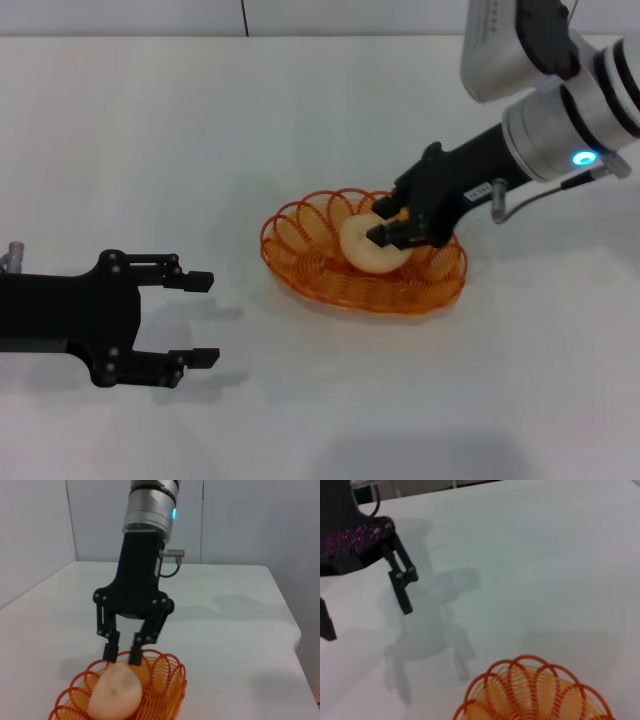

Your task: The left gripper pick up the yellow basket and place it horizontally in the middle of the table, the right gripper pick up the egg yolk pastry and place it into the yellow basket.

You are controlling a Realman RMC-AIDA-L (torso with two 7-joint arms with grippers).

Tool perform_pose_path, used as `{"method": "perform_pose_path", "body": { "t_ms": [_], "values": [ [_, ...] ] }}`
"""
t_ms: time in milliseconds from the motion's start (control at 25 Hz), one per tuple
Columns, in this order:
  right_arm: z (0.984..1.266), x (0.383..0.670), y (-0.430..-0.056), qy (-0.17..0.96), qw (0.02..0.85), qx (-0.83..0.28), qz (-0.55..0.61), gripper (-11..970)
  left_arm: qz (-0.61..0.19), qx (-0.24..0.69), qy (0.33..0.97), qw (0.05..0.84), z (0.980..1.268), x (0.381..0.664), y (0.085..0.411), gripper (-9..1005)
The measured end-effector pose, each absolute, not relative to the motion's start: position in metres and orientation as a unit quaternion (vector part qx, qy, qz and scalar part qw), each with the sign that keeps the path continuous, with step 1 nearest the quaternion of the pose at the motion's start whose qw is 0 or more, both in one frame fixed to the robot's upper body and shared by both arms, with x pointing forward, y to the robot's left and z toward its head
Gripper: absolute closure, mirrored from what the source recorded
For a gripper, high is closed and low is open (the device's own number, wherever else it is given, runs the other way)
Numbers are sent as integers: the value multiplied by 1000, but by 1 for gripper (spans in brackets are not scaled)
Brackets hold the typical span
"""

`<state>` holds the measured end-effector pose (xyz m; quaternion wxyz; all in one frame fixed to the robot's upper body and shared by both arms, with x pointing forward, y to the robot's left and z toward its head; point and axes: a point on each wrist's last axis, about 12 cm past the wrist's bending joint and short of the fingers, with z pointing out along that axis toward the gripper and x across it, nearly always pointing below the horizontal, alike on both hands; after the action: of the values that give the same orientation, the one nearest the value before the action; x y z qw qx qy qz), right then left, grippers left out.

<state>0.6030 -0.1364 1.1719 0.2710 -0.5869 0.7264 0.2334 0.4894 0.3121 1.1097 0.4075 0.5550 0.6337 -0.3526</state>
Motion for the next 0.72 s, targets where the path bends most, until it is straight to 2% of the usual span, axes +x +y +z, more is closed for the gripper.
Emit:
{"method": "perform_pose_path", "body": {
  "t_ms": [240,360,560,720],
  "values": [
    [1163,598,-168,729,293,-570,242,749,-354,552,635,408,1108,489,312,267],
    [1161,590,-196,721,325,-547,274,524,-355,552,636,407,1108,489,311,267],
    [1150,572,-241,712,365,-520,299,323,-354,550,636,410,1108,489,312,267],
    [1136,560,-257,708,371,-524,294,190,-352,550,636,411,1110,491,313,267]
  ]
}}
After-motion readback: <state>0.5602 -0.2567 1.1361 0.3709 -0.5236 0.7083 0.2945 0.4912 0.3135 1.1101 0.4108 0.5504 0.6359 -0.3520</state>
